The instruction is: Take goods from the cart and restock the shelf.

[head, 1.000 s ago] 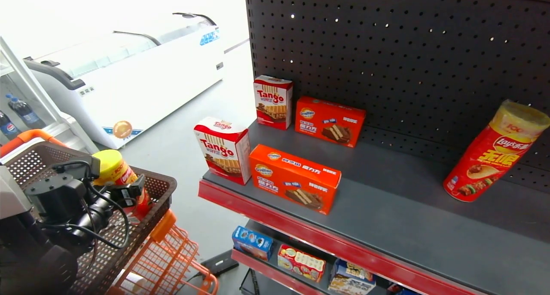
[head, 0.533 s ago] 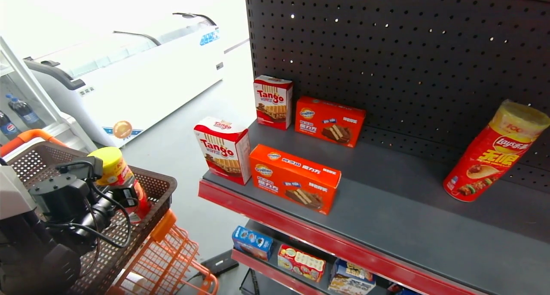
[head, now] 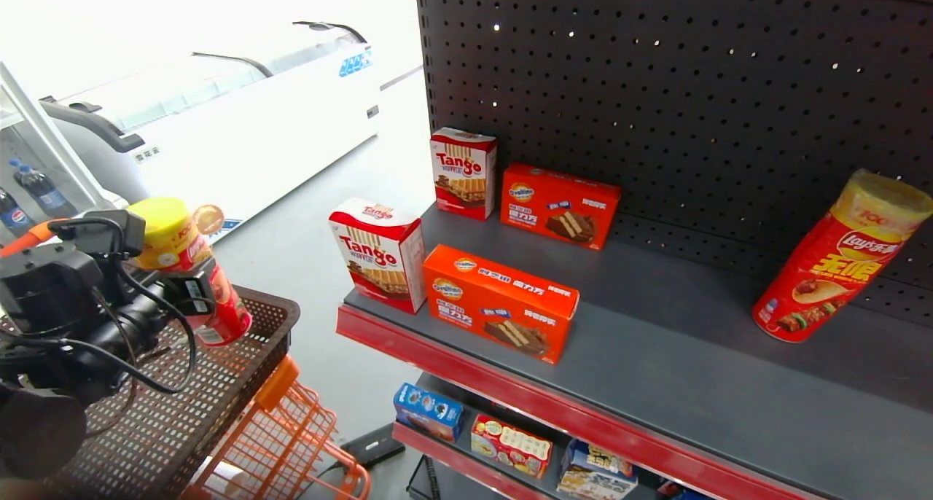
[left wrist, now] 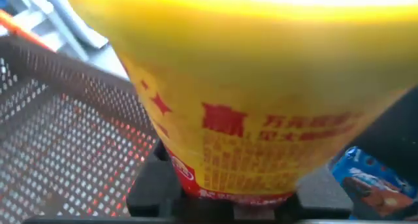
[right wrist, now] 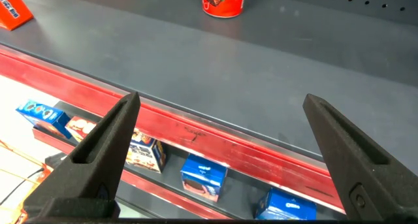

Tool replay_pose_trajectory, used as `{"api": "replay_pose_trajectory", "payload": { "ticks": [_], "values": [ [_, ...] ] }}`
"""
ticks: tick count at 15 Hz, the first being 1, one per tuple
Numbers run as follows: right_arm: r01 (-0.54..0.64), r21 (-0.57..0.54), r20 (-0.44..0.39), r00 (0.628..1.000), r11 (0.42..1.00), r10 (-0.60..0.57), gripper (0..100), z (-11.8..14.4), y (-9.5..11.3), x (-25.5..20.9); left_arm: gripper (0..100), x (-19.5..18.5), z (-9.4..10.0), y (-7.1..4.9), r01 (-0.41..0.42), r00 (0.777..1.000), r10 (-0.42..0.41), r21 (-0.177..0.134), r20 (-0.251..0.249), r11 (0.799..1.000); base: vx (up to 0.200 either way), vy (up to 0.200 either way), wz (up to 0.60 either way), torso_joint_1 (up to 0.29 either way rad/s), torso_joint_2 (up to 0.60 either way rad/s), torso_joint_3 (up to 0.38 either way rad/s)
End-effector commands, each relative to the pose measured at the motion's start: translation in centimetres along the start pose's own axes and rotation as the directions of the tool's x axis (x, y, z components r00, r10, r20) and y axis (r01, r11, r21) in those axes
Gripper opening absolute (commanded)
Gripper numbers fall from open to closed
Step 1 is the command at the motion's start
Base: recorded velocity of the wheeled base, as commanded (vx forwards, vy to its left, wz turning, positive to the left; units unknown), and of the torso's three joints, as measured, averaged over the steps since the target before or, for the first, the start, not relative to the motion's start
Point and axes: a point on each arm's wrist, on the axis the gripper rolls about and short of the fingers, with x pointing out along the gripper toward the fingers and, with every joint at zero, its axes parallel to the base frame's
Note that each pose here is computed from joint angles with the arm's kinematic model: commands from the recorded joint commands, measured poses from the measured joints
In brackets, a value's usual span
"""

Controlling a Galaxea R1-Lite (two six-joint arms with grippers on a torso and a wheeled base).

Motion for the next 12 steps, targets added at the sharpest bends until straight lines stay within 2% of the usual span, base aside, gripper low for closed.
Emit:
{"api": "replay_pose_trajectory", "payload": {
  "ticks": [1, 2, 3, 5, 6, 7, 9, 10, 12],
  "values": [
    [0.001, 0.0, 0.0, 1.0, 1.0, -0.001, 100, 0.0, 0.0, 0.0, 0, -4.3, 6.3, -1.5, 0.123, 0.976, -0.13, 0.05, 0.176, 0.991, 0.0, 0.0, 0.0, 0.0, 0.0, 0.0],
    [0.001, 0.0, 0.0, 1.0, 1.0, -0.001, 100, 0.0, 0.0, 0.0, 0, -5.4, 7.1, -2.6, 0.172, 0.963, -0.18, 0.054, 0.199, 0.984, 0.0, 0.0, 0.0, 0.0, 0.0, 0.0],
    [0.001, 0.0, 0.0, 1.0, 1.0, -0.001, 100, 0.0, 0.0, 0.0, 0, -6.2, 7.4, -3.4, 0.212, 0.958, -0.219, 0.057, 0.184, 0.976, 0.0, 0.0, 0.0, 0.0, 0.0, 0.0],
    [0.001, 0.0, 0.0, 1.0, 1.0, -0.001, 100, 0.0, 0.0, 0.0, 0, -8.3, 7.5, -4.8, 0.312, 0.93, -0.318, 0.066, 0.182, 0.948, 0.0, 0.0, 0.0, 0.0, 0.0, 0.0],
    [0.001, 0.0, 0.0, 1.0, 1.0, -0.001, 100, 0.0, 0.0, 0.0, 0, -10.3, 6.9, -6.0, 0.435, 0.881, -0.442, 0.074, 0.167, 0.897, 0.0, 0.0, 0.0, 0.0, 0.0, 0.0],
    [0.001, 0.0, 0.0, 1.0, 1.0, -0.001, 100, 0.0, 0.0, 0.0, 0, -11.5, 6.5, -6.5, 0.506, 0.844, -0.511, 0.079, 0.164, 0.859, 0.0, 0.0, 0.0, 0.0, 0.0, 0.0],
    [0.001, 0.0, 0.0, 1.0, 1.0, -0.001, 100, 0.0, 0.0, 0.0, 0, -13.0, 6.2, -7.3, 0.595, 0.783, -0.601, 0.087, 0.161, 0.799, 0.0, 0.0, 0.0, 0.0, 0.0, 0.0],
    [0.001, 0.0, 0.0, 1.0, 1.0, -0.001, 100, 0.0, 0.0, 0.0, 0, -13.3, 6.1, -7.5, 0.609, 0.773, -0.614, 0.087, 0.159, 0.788, 0.0, 0.0, 0.0, 0.0, 0.0, 0.0],
    [0.001, 0.0, 0.0, 1.0, 1.0, -0.001, 100, 0.0, 0.0, 0.0, 0, -14.6, 5.6, -9.1, 0.7, 0.696, -0.704, 0.083, 0.141, 0.709, 0.0, 0.0, 0.0, 0.0, 0.0, 0.0]
  ]
}}
